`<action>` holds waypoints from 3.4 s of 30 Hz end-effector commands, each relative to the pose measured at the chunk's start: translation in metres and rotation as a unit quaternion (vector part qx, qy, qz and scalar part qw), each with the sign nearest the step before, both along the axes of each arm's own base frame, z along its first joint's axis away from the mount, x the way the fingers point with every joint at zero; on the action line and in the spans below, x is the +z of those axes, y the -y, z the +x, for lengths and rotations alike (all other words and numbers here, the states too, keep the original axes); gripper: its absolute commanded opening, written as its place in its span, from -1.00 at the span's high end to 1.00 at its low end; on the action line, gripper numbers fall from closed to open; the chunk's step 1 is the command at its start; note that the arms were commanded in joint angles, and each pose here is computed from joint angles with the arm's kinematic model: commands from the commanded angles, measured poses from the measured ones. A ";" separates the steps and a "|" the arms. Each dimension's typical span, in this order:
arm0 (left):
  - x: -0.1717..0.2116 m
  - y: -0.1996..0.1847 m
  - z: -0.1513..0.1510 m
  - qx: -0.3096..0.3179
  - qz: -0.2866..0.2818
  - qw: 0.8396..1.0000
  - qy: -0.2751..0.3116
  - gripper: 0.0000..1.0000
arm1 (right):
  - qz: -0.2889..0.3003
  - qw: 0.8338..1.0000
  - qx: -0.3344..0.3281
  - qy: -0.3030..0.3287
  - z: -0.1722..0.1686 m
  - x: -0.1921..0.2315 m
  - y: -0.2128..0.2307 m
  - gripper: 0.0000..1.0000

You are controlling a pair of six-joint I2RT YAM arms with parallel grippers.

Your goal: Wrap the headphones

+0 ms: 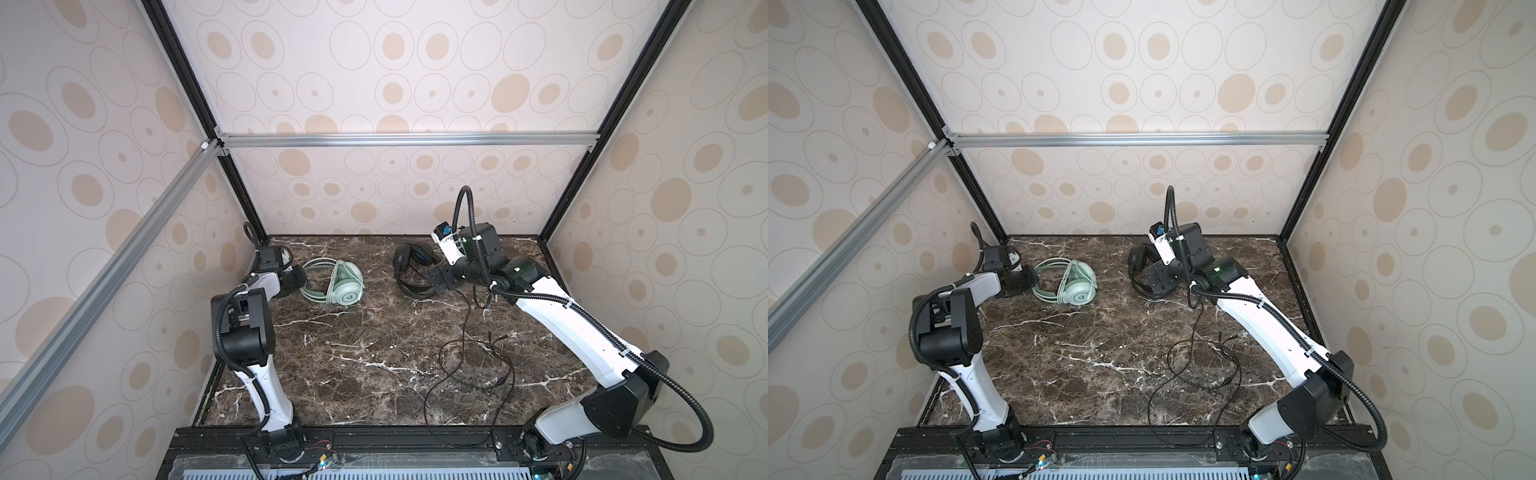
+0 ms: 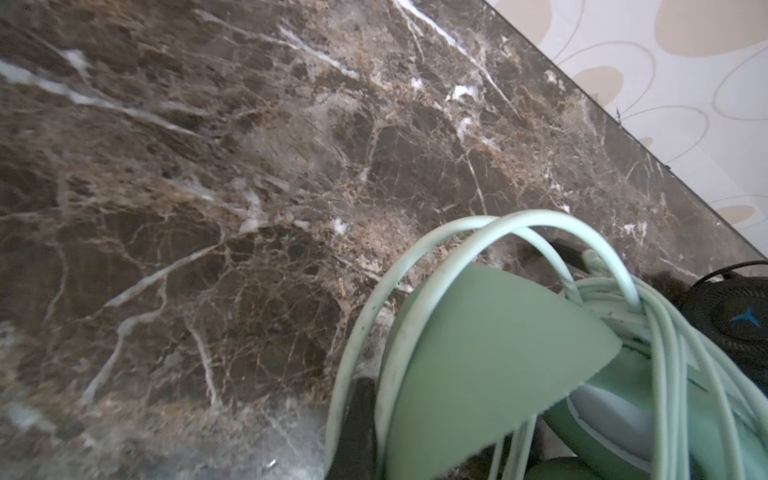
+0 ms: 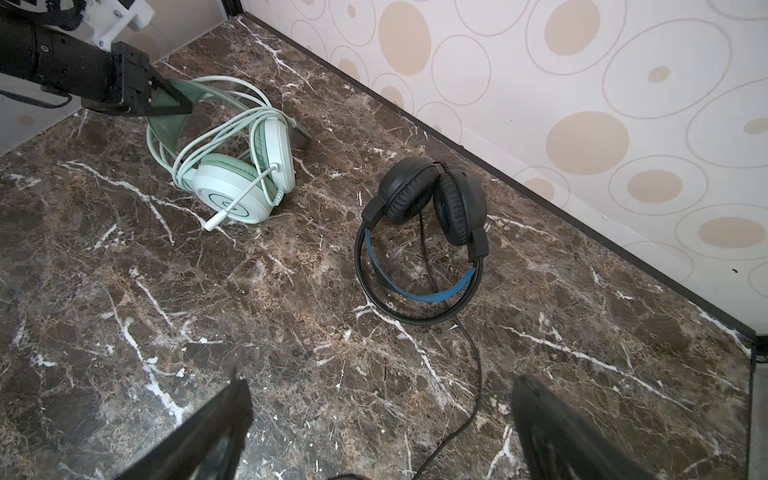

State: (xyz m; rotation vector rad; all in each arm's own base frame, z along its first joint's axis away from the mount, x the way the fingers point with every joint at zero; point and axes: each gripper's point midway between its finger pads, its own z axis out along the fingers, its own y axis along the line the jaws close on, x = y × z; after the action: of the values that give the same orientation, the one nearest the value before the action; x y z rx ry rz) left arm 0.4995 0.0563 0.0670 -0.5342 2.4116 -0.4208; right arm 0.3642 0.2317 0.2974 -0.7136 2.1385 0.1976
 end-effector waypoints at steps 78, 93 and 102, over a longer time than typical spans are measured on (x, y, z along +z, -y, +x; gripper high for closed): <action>0.009 0.388 -0.028 0.040 -0.121 0.992 -0.012 -0.96 | -0.009 0.994 -0.089 -0.059 -0.043 -0.067 0.101 -0.99; -0.020 0.390 -0.023 0.039 -0.098 0.994 -0.039 0.16 | -0.020 0.994 -0.095 -0.049 -0.041 -0.064 0.106 -0.99; -0.013 0.374 -0.028 0.018 -0.044 0.998 -0.035 0.80 | -0.023 0.994 -0.093 -0.047 -0.040 -0.066 0.106 -0.99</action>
State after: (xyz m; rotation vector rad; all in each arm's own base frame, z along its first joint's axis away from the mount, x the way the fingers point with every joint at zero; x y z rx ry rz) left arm 0.4709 -0.3330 0.0478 -0.7110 2.4352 -0.6153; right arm 0.3219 0.1283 0.2297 -0.5335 2.3070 0.0956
